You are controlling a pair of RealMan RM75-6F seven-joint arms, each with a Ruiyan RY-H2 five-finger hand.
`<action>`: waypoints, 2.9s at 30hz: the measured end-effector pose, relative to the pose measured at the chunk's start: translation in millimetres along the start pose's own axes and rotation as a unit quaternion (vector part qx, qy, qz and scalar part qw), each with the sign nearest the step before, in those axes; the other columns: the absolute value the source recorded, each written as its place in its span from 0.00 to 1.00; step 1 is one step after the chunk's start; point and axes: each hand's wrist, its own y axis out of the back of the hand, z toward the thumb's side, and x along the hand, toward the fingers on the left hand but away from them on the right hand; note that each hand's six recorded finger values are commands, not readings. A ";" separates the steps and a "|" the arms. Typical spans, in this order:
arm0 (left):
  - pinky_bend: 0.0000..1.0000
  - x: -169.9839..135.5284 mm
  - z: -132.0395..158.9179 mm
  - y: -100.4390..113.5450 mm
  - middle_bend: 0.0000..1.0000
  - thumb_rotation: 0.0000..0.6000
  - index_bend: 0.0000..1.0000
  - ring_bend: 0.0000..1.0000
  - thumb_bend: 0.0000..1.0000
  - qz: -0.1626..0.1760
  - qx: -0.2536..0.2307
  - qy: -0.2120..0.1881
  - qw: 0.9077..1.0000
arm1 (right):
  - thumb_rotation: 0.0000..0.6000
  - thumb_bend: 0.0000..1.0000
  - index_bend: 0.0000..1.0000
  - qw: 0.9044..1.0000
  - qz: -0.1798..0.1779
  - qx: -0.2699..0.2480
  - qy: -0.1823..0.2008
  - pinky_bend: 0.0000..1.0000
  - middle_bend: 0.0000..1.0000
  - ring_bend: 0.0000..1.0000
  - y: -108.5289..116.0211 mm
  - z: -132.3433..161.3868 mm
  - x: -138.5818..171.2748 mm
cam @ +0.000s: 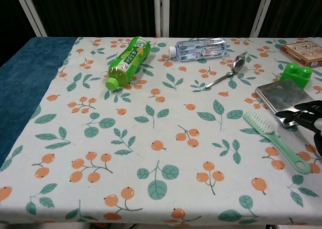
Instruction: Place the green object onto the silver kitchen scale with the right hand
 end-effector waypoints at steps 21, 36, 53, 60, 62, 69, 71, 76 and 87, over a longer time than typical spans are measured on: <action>0.00 -0.6 0.0 5.0 0.03 1.00 0.03 0.00 0.05 0.005 0.001 -0.001 1.000 | 1.00 0.32 0.00 0.990 -0.120 -0.006 -0.073 0.00 0.00 0.00 94.7 -54.8 -27.5; 0.00 0.8 2.2 7.8 0.03 1.00 0.03 0.00 0.05 0.002 -0.003 -0.005 1.000 | 1.00 0.23 0.00 0.985 0.000 0.055 -0.163 0.00 0.00 0.00 107.1 -107.8 -109.9; 0.00 0.1 -3.9 3.9 0.03 1.00 0.03 0.00 0.05 -0.004 -0.007 0.005 1.000 | 1.00 0.21 0.00 0.971 0.068 0.185 -0.136 0.00 0.00 0.00 87.8 -91.7 -157.6; 0.00 1.1 -6.0 3.2 0.03 1.00 0.03 0.00 0.05 -0.005 -0.008 0.009 1.000 | 1.00 0.20 0.00 0.971 0.068 0.186 -0.136 0.00 0.00 0.00 84.4 -91.3 -163.9; 0.00 1.2 -6.0 3.1 0.03 1.00 0.03 0.00 0.05 -0.006 -0.011 0.009 1.000 | 1.00 0.20 0.00 0.971 0.070 0.187 -0.135 0.00 0.00 0.00 83.4 -91.2 -166.2; 0.00 1.6 -7.4 4.0 0.03 1.00 0.03 0.00 0.05 -0.007 -0.011 0.011 1.000 | 1.00 0.20 0.00 0.972 0.075 0.183 -0.128 0.00 0.00 0.00 80.3 -86.4 -173.2; 0.00 1.8 -7.5 3.9 0.03 1.00 0.03 0.00 0.05 -0.007 -0.011 0.011 1.000 | 1.00 0.20 0.00 0.972 0.075 0.181 -0.128 0.00 0.00 0.00 79.3 -86.2 -174.0; 0.00 2.6 -7.5 3.5 0.03 1.00 0.03 0.00 0.05 -0.008 -0.010 0.011 1.000 | 1.00 0.21 0.21 0.973 0.071 0.176 -0.127 0.00 0.00 0.00 79.2 -85.8 -174.9; 0.00 2.6 -7.7 3.6 0.03 1.00 0.03 0.00 0.05 -0.008 -0.009 0.010 1.000 | 1.00 0.23 0.56 0.976 0.057 0.165 -0.129 0.00 0.10 0.00 78.2 -89.6 -173.4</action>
